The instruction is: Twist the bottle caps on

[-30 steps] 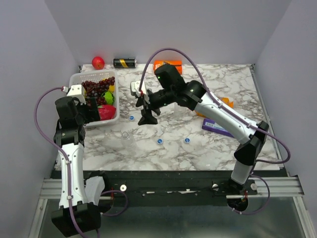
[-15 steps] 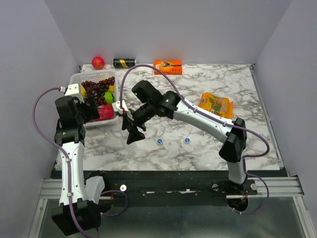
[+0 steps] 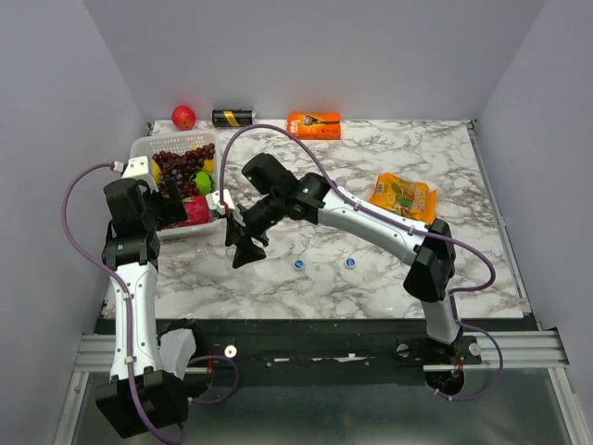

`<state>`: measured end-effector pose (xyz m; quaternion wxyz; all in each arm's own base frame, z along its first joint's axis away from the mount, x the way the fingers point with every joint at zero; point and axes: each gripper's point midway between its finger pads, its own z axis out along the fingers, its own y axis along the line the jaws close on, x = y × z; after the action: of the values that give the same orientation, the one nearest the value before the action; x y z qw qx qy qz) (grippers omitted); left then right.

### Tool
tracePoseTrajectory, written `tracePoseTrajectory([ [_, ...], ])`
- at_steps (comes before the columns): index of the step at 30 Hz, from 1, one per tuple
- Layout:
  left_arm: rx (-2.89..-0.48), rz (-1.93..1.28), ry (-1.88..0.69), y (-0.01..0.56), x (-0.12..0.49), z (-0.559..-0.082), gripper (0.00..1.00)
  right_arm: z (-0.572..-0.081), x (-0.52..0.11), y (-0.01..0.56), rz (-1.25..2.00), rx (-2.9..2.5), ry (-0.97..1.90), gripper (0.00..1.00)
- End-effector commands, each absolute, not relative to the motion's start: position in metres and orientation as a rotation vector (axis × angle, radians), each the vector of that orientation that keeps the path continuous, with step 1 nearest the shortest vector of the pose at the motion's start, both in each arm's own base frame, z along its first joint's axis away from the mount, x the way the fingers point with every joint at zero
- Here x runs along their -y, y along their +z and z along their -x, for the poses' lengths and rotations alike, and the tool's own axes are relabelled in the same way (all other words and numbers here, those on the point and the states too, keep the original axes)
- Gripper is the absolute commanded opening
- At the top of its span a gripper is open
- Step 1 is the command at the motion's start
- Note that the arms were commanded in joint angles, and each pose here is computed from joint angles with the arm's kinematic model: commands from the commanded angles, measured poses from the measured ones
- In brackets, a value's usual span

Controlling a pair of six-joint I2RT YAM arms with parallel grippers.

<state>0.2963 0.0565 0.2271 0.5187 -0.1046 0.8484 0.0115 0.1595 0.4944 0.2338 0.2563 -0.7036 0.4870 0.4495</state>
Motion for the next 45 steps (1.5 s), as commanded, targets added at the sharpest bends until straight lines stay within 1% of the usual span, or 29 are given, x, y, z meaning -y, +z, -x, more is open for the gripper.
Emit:
tracePoseTrajectory([
  [1, -2.025, 0.219, 0.004, 0.233, -0.053, -0.296, 0.99, -0.164, -0.508, 0.217, 1.895, -1.365, 1.215, 0.66],
  [7, -2.035, 0.2, 0.012, 0.231, -0.053, -0.295, 0.99, -0.174, -0.514, 0.21, 1.865, -1.399, 1.176, 0.65],
  [11, -2.031, 0.196, 0.013, 0.232, -0.053, -0.296, 0.99, -0.177, -0.514, 0.207, 1.863, -1.41, 1.156, 0.61],
  [14, -2.033, 0.192, 0.0, 0.231, -0.051, -0.297, 0.99, -0.179, -0.514, 0.203, 1.867, -1.415, 1.136, 0.54],
  [15, -2.038, 0.185, -0.009, 0.229, -0.05, -0.297, 0.99, -0.181, -0.514, 0.203, 1.864, -1.414, 1.129, 0.46],
  [17, -2.043, 0.143, -0.044, 0.227, -0.043, -0.297, 0.99, -0.179, -0.513, 0.203, 1.866, -1.413, 1.127, 0.38],
  [18, -2.043, 0.081, -0.098, 0.226, -0.032, -0.297, 0.99, -0.18, -0.513, 0.203, 1.865, -1.414, 1.122, 0.31],
  [20, -2.051, 0.025, -0.159, 0.219, -0.021, -0.296, 0.99, -0.181, -0.511, 0.206, 1.861, -1.412, 1.115, 0.23],
  [21, -2.044, -0.032, -0.256, 0.219, -0.004, -0.295, 0.99, -0.183, -0.511, 0.212, 1.85, -1.405, 1.1, 0.15],
  [23, -2.042, -0.148, -0.334, 0.213, 0.011, -0.291, 0.99, -0.189, -0.509, 0.225, 1.817, -1.41, 1.078, 0.11],
  [25, -2.02, -0.26, -0.426, 0.215, 0.029, -0.283, 0.99, -0.199, -0.5, 0.255, 1.752, -1.395, 1.056, 0.06],
  [27, -1.978, -0.352, -0.455, 0.221, 0.039, -0.275, 0.99, -0.21, -0.49, 0.274, 1.705, -1.396, 1.016, 0.01],
  [28, -1.942, -0.419, -0.51, 0.226, 0.05, -0.268, 0.99, -0.218, -0.48, 0.292, 1.669, -1.379, 0.987, 0.01],
  [29, -1.897, -0.5, -0.495, 0.23, 0.054, -0.263, 0.99, -0.223, -0.473, 0.302, 1.652, -1.365, 0.965, 0.01],
  [30, -1.862, -0.565, -0.528, 0.234, 0.062, -0.256, 0.99, -0.228, -0.468, 0.307, 1.636, -1.366, 0.944, 0.01],
  [31, -1.848, -0.609, -0.551, 0.233, 0.068, -0.249, 0.99, -0.237, -0.457, 0.324, 1.597, -1.351, 0.913, 0.01],
  [32, -1.786, -0.676, -0.609, 0.239, 0.08, -0.239, 0.99, -0.243, -0.452, 0.331, 1.574, -1.352, 0.896, 0.01],
  [34, -1.714, -0.746, -0.639, 0.244, 0.09, -0.232, 0.99, -0.263, -0.439, 0.351, 1.508, -1.353, 0.856, 0.01],
  [36, -1.675, -0.768, -0.731, 0.244, 0.106, -0.224, 0.99, -0.274, -0.432, 0.367, 1.454, -1.362, 0.851, 0.01],
  [37, -1.622, -0.796, -0.706, 0.251, 0.11, -0.231, 0.99, -0.282, -0.426, 0.372, 1.432, -1.365, 0.843, 0.01],
  [38, -1.602, -0.849, -0.757, 0.246, 0.13, -0.225, 0.99, -0.284, -0.425, 0.382, 1.417, -1.347, 0.841, 0.01],
  [40, -1.559, -0.894, -0.696, 0.249, 0.143, -0.233, 0.99, -0.285, -0.423, 0.391, 1.411, -1.329, 0.841, 0.01],
  [41, -1.543, -0.938, -0.739, 0.247, 0.159, -0.229, 0.99, -0.285, -0.422, 0.394, 1.41, -1.324, 0.845, 0.01],
  [43, -1.52, -0.882, -0.737, 0.257, 0.165, -0.242, 0.99, -0.278, -0.422, 0.403, 1.413, -1.3, 0.88, 0.01],
  [45, -1.527, -0.856, -0.742, 0.254, 0.166, -0.252, 0.99, -0.269, -0.421, 0.405, 1.432, -1.284, 0.915, 0.01],
])
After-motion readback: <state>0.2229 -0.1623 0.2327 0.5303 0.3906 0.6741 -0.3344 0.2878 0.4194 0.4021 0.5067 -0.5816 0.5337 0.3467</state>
